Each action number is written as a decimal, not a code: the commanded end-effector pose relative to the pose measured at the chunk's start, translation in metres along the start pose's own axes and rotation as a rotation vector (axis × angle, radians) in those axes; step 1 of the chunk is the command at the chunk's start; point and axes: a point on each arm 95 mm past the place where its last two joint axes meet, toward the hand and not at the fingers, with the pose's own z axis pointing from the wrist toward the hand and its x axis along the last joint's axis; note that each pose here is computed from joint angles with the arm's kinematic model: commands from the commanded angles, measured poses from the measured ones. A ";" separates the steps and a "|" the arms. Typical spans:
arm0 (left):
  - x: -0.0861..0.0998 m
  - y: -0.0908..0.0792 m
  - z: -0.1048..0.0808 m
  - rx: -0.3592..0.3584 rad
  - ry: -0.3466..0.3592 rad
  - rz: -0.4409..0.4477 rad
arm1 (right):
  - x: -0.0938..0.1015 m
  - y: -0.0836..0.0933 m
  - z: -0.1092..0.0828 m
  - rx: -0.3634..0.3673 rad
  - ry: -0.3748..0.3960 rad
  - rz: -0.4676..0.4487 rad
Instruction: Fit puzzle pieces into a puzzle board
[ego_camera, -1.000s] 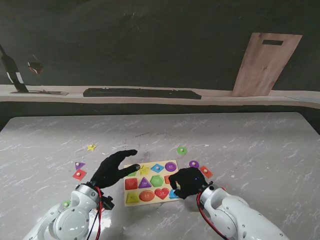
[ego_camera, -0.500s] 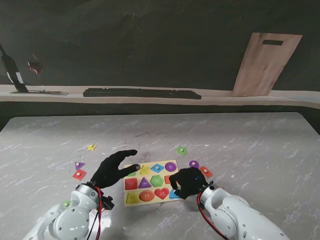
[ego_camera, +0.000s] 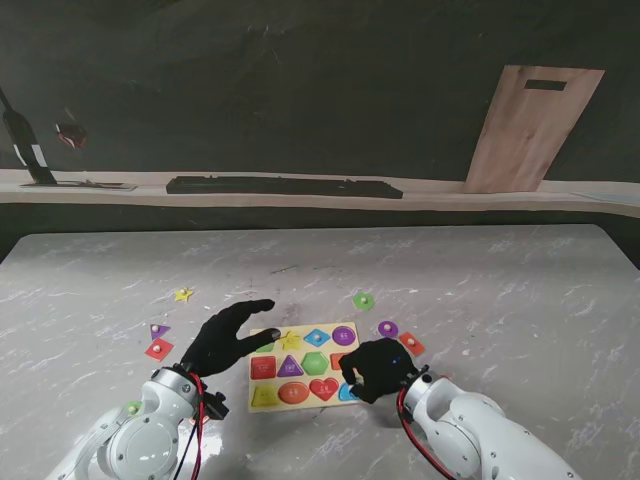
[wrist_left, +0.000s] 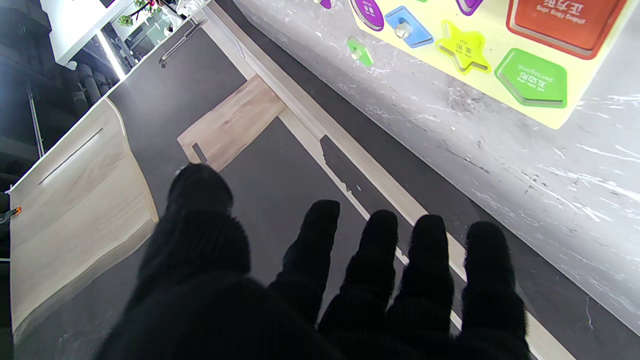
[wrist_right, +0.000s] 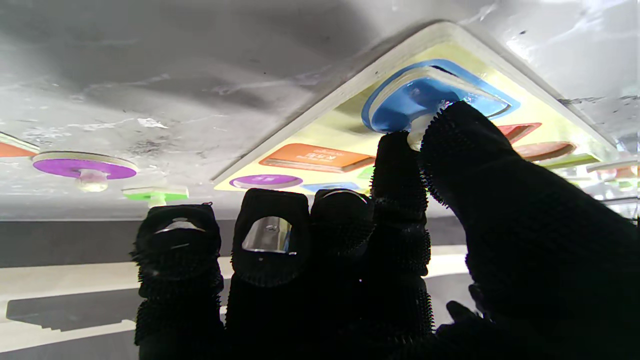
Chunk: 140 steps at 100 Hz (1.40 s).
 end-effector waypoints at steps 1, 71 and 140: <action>0.001 0.001 0.000 -0.002 0.001 -0.005 | 0.004 -0.007 -0.004 0.022 0.013 0.000; 0.001 0.001 0.001 -0.004 -0.002 -0.006 | -0.001 -0.009 -0.004 0.070 -0.032 -0.039; 0.001 0.001 0.001 -0.004 -0.004 -0.005 | -0.057 0.031 -0.023 -0.046 -0.113 -0.071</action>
